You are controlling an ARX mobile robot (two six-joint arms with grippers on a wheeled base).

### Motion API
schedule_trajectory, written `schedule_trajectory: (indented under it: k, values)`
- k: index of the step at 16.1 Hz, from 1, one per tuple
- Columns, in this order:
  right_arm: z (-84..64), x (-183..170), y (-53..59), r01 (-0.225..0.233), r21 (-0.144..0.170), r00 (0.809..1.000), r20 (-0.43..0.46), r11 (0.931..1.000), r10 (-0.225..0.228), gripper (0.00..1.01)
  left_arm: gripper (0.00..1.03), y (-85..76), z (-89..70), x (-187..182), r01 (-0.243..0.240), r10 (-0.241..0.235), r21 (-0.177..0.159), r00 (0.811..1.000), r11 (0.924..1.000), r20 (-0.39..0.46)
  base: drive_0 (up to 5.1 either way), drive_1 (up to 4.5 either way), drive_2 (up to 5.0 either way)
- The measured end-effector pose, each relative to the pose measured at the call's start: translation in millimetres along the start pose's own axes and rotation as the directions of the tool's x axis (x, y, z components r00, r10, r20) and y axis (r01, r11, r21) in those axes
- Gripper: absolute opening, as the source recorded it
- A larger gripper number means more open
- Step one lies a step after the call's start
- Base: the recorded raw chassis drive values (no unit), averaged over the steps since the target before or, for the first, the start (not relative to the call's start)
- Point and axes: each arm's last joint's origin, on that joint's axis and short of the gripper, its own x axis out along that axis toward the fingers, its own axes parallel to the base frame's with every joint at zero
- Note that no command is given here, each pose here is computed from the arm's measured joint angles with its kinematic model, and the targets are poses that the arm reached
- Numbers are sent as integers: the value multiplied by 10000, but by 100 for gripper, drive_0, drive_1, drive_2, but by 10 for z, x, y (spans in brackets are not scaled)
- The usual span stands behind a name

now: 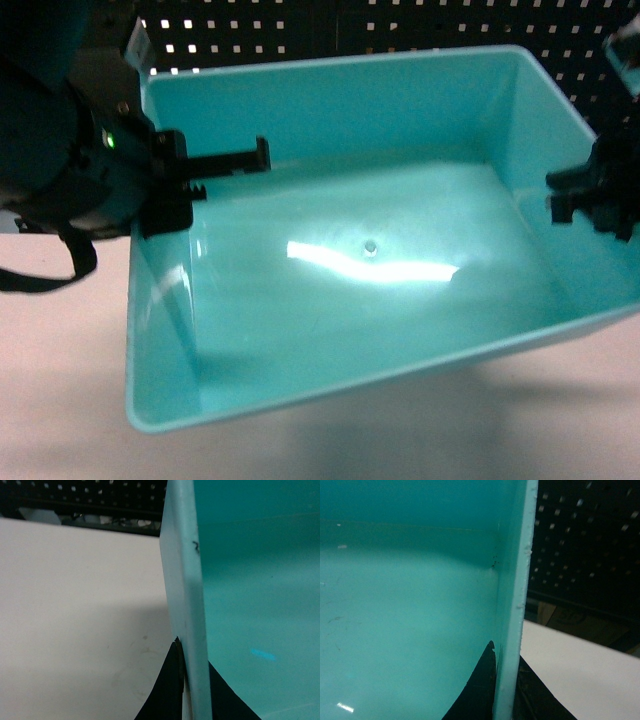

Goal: Stack blue boxes stably on right

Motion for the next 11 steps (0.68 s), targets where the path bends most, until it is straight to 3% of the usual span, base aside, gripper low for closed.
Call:
schedule_trajectory:
  k: [3, 5, 7, 9, 11]
  values:
    - [436, -203, -72, 187, 27, 9918, 1263, 9998, -189, 7, 2, 10, 335, -271, 563, -555, -31, 9911, 9984, 1210, 0, 0, 0]
    - [721, -365, -83, 288, 33, 9752, 2192, 9996, -288, 7, 2, 24, 564, -481, 893, -867, -26, 9735, 9960, 2117, 0, 0, 0]
    - [932, -606, -69, 487, -24, 9540, 2963, 9988, -458, 7, 2, 44, 683, -644, 1293, -1283, 167, 9444, 9915, 3029, 0, 0, 0]
    - [1011, -703, -77, 647, -63, 9407, 3340, 9979, -589, 7, 2, 55, 726, -729, 1371, -1396, 320, 9274, 9900, 3470, 0, 0, 0]
    - [963, -651, -81, 579, 45, 9495, 3086, 9983, -565, 7, 2, 58, 706, -719, 1315, -1368, 385, 9323, 9906, 3348, 0, 0, 0]
